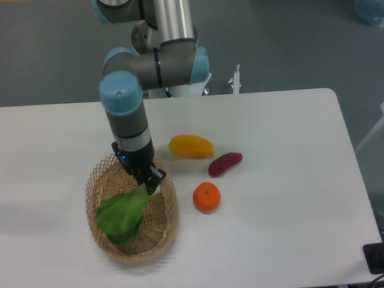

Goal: Place the green vegetable in the basket

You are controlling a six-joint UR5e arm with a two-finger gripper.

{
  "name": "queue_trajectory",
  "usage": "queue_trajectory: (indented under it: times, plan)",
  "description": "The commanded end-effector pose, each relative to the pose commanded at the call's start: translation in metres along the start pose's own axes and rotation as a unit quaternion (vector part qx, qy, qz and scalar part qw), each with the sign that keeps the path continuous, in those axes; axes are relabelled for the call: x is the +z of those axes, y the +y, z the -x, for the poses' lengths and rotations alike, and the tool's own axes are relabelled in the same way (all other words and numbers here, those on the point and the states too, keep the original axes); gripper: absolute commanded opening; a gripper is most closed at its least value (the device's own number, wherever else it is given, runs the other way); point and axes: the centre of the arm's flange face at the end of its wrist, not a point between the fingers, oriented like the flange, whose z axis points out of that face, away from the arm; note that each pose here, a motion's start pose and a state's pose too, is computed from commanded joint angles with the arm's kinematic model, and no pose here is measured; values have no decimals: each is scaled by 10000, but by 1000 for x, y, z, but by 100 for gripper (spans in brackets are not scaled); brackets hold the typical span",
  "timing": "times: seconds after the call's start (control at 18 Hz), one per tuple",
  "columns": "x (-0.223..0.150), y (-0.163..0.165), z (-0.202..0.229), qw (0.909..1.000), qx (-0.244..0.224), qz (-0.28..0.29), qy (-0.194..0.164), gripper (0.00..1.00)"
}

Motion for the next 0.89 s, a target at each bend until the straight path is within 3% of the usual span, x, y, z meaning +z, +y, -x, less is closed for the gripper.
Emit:
queue_trajectory:
  times: [0.56, 0.61, 0.83, 0.89]
  plan:
    - [10, -2, -5, 9998, 99, 162, -33, 35]
    - [9, -2, -5, 9998, 114, 157, -39, 41]
    - [2, -5, 1, 9998, 98, 101, -111, 91]
    - [-2, -6, 3, 9998, 87, 71, -134, 96]
